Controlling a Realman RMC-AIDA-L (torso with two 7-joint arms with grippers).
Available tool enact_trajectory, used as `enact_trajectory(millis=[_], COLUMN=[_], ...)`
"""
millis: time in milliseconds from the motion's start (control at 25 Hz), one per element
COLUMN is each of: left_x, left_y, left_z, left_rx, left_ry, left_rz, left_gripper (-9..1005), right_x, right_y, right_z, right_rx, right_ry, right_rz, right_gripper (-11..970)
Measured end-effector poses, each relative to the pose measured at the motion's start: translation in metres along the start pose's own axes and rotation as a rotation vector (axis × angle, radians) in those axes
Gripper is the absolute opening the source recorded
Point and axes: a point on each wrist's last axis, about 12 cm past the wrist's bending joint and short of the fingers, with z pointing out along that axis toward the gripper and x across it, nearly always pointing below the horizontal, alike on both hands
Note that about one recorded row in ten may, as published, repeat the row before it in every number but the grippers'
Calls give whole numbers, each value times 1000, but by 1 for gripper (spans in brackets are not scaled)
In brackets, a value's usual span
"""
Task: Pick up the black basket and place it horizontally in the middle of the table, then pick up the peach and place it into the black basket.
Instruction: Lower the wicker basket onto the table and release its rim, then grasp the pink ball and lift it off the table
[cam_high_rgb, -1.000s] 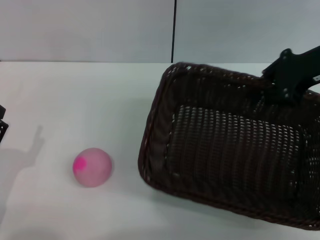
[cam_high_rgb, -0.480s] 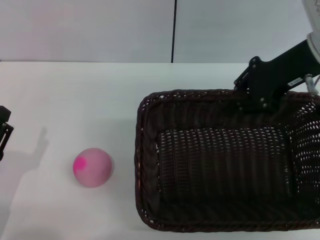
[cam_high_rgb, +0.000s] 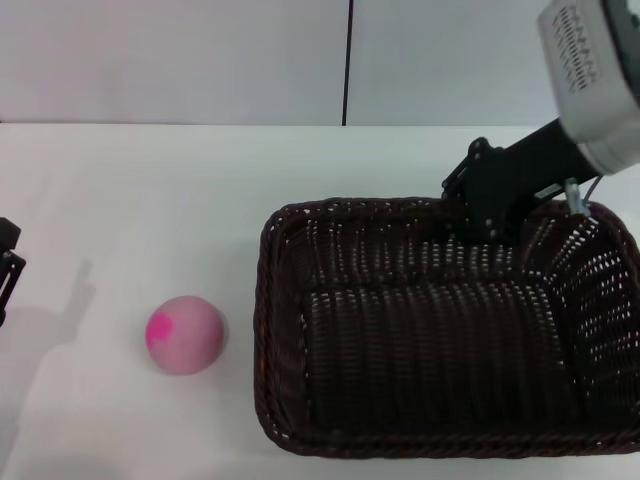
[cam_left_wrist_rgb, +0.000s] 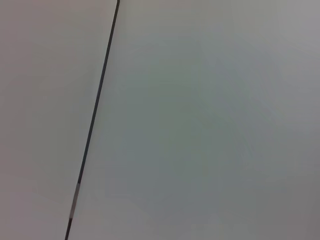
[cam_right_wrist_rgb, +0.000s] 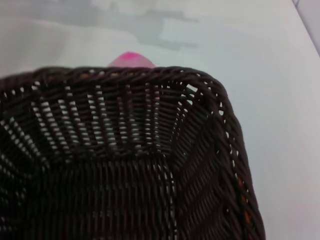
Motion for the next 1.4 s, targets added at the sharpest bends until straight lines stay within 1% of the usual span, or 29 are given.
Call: enact_trajectory(millis=[200,440,600,760,800,880,920,960,1080,1160,1280,1400], left_x=[0,-1,-3,-7,-8,-12,-15,-17,-25,-28,-29,-30], left_y=[0,0,3,10,12,18,22,25,35,39,42,43], left_z=[1,0,-1,-3,-4,-5,-3,-3,2,5,9,12], left_rx=[3,5,13,57,78,139,192,217,337,391,446,483], left_ry=[-2,-7,-10,6,9,35,64,82,170,216,268,299], left_rz=[0,-10,-54,-79,-81,-81,-86,-89,-93,-83,-54,-22], left_gripper=[675,670,666,663,662,660,659,659,656,654,652,649], right_x=[8,11,9,15,18,25,28,33,53,72,99,123], right_y=[2,4,11,19,22,31,37,42,63,79,102,126], right_z=[11,8,-3,-19,-24,-37,-44,-52,-72,-84,-90,-84], right_rx=[64,88,101,137,147,179,200,227,328,415,525,617], right_ry=[9,-21,-93,-160,-188,-269,-326,-385,-589,-746,-923,-1061], right_rz=[23,38,46,100,123,175,202,229,328,411,508,591], right_gripper=[226,261,443,611,611,611,611,611,611,611,611,611])
